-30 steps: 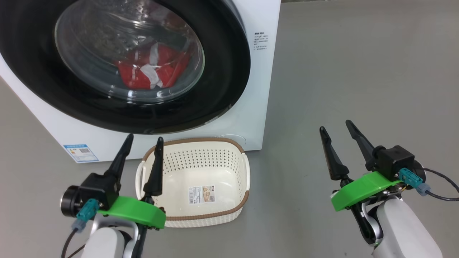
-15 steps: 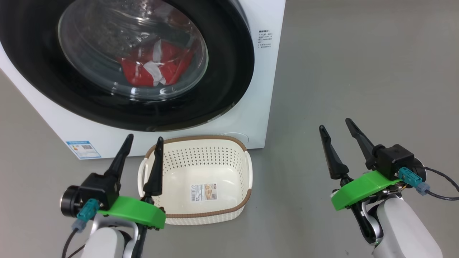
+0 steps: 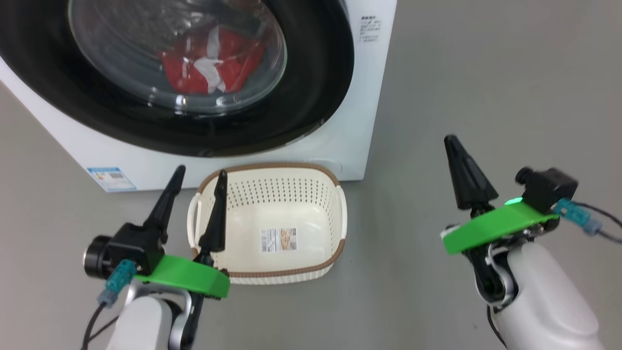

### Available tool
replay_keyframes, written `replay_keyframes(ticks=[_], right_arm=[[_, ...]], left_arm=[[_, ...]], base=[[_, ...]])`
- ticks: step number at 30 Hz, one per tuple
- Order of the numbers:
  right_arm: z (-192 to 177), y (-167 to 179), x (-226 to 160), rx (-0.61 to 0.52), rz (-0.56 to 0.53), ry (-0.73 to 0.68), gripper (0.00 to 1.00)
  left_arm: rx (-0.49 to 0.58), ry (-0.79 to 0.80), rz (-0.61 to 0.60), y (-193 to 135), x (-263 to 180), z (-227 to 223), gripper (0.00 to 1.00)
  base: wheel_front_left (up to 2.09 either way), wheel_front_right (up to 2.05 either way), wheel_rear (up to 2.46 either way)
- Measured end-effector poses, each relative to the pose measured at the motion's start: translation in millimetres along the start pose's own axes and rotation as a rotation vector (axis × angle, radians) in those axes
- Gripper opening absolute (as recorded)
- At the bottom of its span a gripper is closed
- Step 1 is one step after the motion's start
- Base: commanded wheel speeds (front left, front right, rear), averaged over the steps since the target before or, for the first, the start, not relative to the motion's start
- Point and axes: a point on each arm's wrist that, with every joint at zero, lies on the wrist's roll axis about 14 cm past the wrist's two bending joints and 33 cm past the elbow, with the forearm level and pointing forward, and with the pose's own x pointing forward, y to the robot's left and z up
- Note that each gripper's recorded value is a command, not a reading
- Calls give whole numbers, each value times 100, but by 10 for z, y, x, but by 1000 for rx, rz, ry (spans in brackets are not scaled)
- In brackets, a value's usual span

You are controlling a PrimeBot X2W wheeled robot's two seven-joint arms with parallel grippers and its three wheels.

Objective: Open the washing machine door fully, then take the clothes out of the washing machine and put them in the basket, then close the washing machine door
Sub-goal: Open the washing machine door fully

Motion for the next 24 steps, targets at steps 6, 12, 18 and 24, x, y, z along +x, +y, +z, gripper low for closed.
replay_keyframes(ticks=[6, 12, 18, 24], right_arm=[[2, -26, 292, 229, -7, -13, 0], [127, -159, 653, 442, -10, -28, 0], [201, -112, 999, 585, 64, 11, 0], [81, -80, 1243, 700, 120, 97, 0]], left_arm=[[5, -34, -4, -8, 140, 44, 100], [-3, -31, -2, 20, 239, -50, 100], [-2, -14, 12, 98, 358, -205, 100], [-1, 10, 27, 192, 452, -381, 100]], base=[[0, 0, 0], [0, 0, 0], [0, 0, 0], [0, 0, 0]])
